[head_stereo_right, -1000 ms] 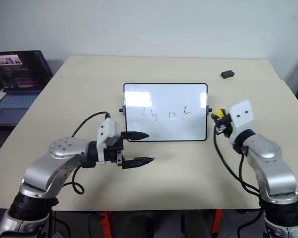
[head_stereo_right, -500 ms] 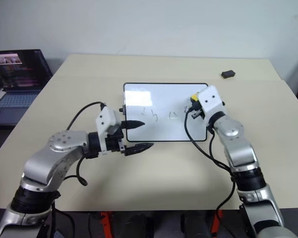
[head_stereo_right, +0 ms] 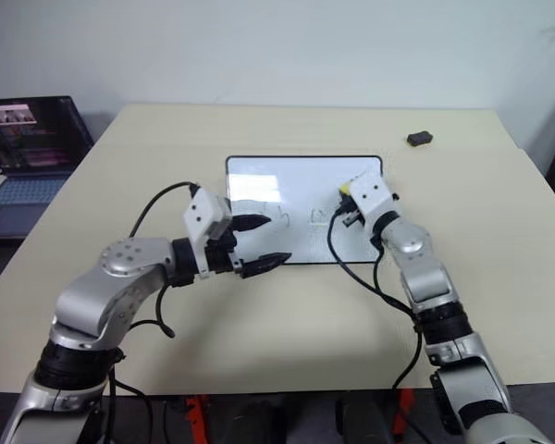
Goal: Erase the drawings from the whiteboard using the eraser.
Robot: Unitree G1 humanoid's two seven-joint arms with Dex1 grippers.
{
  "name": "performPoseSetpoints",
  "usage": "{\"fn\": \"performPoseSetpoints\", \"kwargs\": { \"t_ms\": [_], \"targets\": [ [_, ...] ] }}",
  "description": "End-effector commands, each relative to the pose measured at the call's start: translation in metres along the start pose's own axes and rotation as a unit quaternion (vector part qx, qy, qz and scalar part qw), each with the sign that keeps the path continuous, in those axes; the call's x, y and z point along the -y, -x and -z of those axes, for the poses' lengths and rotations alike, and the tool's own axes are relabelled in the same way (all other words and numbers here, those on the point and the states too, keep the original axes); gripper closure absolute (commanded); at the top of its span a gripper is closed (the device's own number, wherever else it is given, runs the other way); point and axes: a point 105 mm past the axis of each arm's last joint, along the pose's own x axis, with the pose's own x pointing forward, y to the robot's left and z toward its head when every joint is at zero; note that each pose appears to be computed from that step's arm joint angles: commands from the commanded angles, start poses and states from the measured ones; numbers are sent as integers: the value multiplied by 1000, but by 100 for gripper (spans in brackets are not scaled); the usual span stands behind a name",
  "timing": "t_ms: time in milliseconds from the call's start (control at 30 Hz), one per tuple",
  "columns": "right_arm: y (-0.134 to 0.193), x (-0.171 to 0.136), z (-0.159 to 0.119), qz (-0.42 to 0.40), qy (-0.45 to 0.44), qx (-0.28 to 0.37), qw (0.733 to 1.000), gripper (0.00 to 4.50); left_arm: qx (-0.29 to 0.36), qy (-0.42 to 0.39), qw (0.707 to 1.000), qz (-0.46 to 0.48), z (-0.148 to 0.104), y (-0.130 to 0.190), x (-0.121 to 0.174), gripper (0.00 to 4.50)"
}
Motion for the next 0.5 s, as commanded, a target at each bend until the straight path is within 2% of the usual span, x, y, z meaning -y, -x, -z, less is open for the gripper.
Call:
{"fn": "performPoseSetpoints", "kwargs": {
  "t_ms": [33,167,233,433,500],
  "targets": [
    [7,-32,37,-63,-7,-74,995,351,10,-20,1000,0,-10,2,-1,0],
    [15,-45,47,-95,3,-103,990,351,8,-19,1000,1,-8,2,0,0],
    [15,-43,41,-91,16,-93,991,351,7,-18,1000,0,-7,2,0,0],
    [13,-10,-33,-23,56,51,997,352,0,-12,1000,-12,-1,5,-5,0],
    [15,0,-45,-4,66,71,995,352,-4,-10,1000,-15,1,7,-6,0]
  ]
}}
